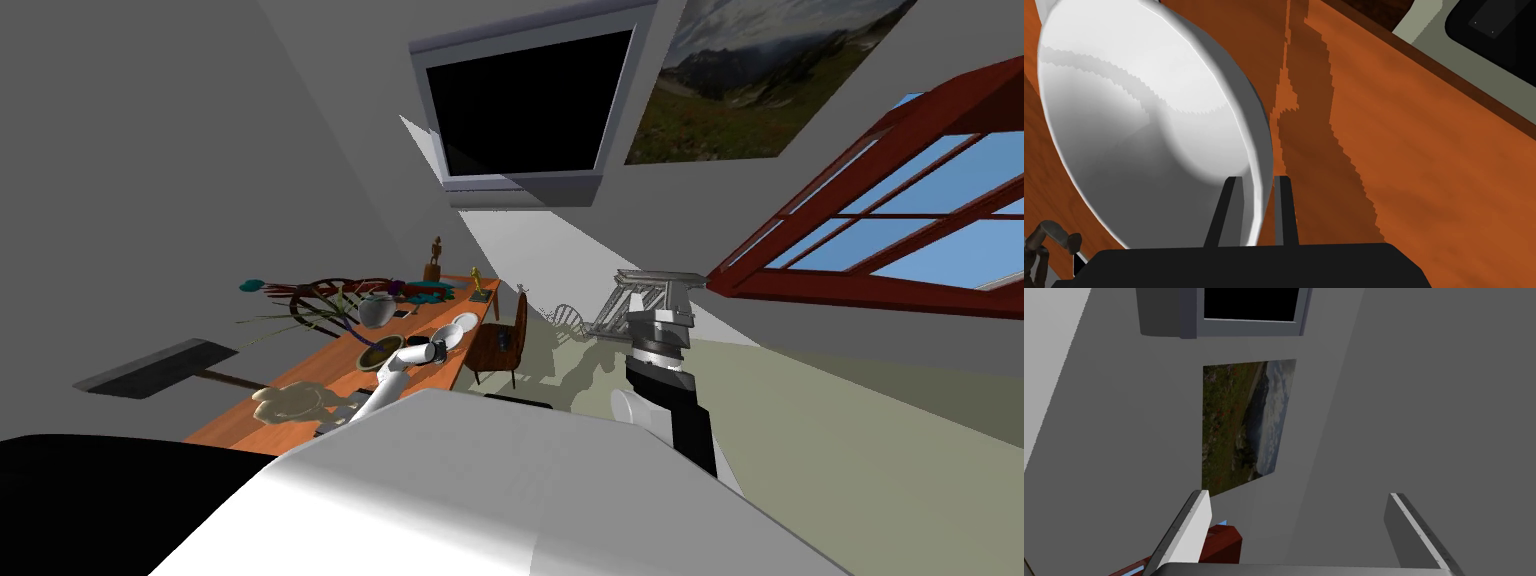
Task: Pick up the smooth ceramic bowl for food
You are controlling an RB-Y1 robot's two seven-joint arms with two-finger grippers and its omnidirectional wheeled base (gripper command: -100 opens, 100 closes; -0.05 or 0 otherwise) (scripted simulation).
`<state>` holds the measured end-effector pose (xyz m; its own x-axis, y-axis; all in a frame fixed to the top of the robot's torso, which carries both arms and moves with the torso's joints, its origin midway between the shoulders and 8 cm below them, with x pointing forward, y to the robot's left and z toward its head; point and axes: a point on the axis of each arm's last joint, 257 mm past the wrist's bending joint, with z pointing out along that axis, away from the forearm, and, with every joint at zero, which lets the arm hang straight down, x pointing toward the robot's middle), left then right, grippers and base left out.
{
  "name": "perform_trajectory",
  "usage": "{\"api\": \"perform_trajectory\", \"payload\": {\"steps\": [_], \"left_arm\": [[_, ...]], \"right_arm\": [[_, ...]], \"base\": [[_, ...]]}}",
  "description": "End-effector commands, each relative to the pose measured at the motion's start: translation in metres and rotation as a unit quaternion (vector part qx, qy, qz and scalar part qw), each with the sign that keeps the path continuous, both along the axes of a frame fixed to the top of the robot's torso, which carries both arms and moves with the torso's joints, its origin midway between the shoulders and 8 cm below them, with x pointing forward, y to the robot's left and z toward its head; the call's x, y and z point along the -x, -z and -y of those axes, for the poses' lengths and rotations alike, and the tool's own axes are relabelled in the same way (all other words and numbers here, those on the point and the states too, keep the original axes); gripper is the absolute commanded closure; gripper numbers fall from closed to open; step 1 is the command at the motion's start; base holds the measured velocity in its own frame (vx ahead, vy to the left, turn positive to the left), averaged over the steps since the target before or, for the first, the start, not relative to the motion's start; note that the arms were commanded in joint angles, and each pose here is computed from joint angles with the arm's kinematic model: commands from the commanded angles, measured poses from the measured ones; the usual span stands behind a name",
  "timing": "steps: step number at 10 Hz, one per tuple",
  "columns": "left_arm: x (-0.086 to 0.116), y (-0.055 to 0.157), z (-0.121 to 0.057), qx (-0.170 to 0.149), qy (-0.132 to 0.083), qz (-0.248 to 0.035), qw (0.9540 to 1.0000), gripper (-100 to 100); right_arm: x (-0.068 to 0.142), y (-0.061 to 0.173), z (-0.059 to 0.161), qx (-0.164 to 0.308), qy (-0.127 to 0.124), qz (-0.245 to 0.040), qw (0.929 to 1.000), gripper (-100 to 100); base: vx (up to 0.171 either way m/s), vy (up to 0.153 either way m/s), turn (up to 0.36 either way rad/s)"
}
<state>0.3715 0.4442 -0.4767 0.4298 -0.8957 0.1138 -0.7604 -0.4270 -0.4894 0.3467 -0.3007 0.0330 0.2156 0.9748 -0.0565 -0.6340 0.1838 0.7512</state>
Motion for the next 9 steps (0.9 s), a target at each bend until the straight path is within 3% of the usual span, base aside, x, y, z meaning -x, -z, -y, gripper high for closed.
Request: {"api": "perform_trajectory", "payload": {"steps": [1,7,8,9], "left_arm": [[0.000,-0.003,0.011,0.000,0.011,-0.001,0.9999,100],[0.003,-0.015,0.051,0.001,0.050,-0.001,0.9988,100],[0.003,-0.014,0.046,0.001,0.046,-0.001,0.9990,100],[0.003,-0.014,0.047,0.001,0.046,-0.001,0.9989,0]], "right_arm": [[0.000,0.000,0.000,0.000,0.000,0.000,1.0000,0],[0.000,0.000,0.000,0.000,0.000,0.000,1.0000,0],[0.000,0.000,0.000,0.000,0.000,0.000,1.0000,0],[0.000,0.000,0.000,0.000,0.000,0.000,1.0000,0]], "base": [[0.051,0.021,0.146],[0.049,0.013,0.133],[0.019,0.005,0.021],[0.000,0.000,0.000]]}}
